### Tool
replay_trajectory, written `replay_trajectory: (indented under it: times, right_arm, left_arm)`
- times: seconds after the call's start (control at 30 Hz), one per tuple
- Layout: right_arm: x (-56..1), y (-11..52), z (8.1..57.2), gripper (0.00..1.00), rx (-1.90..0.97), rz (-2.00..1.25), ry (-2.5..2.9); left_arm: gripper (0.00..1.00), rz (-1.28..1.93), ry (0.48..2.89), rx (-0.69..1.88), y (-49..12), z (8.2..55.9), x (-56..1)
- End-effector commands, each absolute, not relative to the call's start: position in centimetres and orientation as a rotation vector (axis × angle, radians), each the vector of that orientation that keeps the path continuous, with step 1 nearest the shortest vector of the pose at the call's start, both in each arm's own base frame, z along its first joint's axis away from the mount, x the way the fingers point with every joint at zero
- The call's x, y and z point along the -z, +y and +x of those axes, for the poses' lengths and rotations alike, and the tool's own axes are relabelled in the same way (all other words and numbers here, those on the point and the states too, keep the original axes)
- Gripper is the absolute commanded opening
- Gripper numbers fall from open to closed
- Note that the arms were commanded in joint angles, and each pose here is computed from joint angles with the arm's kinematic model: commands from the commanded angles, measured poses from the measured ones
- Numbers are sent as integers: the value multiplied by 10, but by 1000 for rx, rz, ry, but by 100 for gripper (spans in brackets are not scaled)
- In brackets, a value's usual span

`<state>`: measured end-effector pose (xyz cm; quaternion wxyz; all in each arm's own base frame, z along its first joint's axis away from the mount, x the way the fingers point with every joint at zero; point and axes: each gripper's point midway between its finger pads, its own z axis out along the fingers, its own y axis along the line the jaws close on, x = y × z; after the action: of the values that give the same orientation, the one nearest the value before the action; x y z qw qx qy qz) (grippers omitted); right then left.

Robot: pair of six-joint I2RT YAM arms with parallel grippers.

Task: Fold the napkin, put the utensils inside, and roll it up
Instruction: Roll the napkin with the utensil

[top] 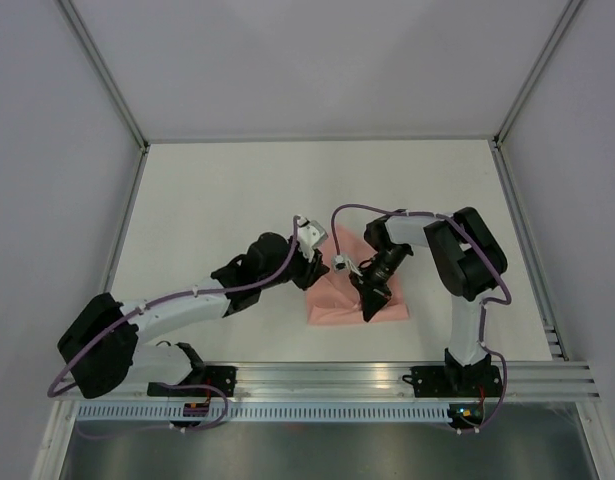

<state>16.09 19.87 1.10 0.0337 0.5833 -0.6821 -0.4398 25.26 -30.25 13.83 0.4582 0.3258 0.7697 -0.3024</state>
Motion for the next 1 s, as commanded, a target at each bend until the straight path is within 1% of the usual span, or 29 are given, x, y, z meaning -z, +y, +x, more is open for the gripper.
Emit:
replay_trajectory:
  times: [0.0, 0.1, 0.2, 0.37, 0.4, 0.47, 0.5, 0.6, 0.63, 0.77, 0.97]
  right_arm:
    - [18, 183, 169, 11, 1236, 1894, -2040]
    - [19, 183, 172, 11, 1239, 1869, -2053]
    - [21, 183, 173, 11, 1242, 1852, -2061]
    - [22, 183, 176, 11, 1240, 1831, -2075]
    - [22, 183, 176, 11, 1237, 1829, -2075]
    - [23, 183, 176, 11, 1236, 1819, -2080]
    - [23, 183, 177, 11, 1236, 1819, -2084]
    - [23, 183, 178, 11, 1230, 1815, -2090]
    - [23, 183, 177, 11, 1229, 1810, -2090]
    - [24, 183, 178, 11, 1227, 1803, -2095]
    - [25, 182, 181, 11, 1219, 1795, -2102]
  left_arm:
    - [36, 868, 1689, 496, -302, 256, -155]
    - [37, 984, 1599, 429, -319, 225, -153]
    - [40, 1044, 1525, 406, -331, 206, -152]
    - [42, 1191, 1458, 345, -354, 180, -135]
    - [42, 1255, 1456, 315, -361, 172, -118]
    - [42, 1299, 1445, 303, -372, 165, -109]
    - [42, 1350, 1443, 283, -377, 159, -94]
    - [43, 1388, 1417, 275, -391, 151, -84]
    - [43, 1406, 1420, 257, -392, 151, -75]
    - [45, 1412, 1404, 265, -404, 152, -67]
    - [48, 1452, 1409, 265, -410, 150, -48]
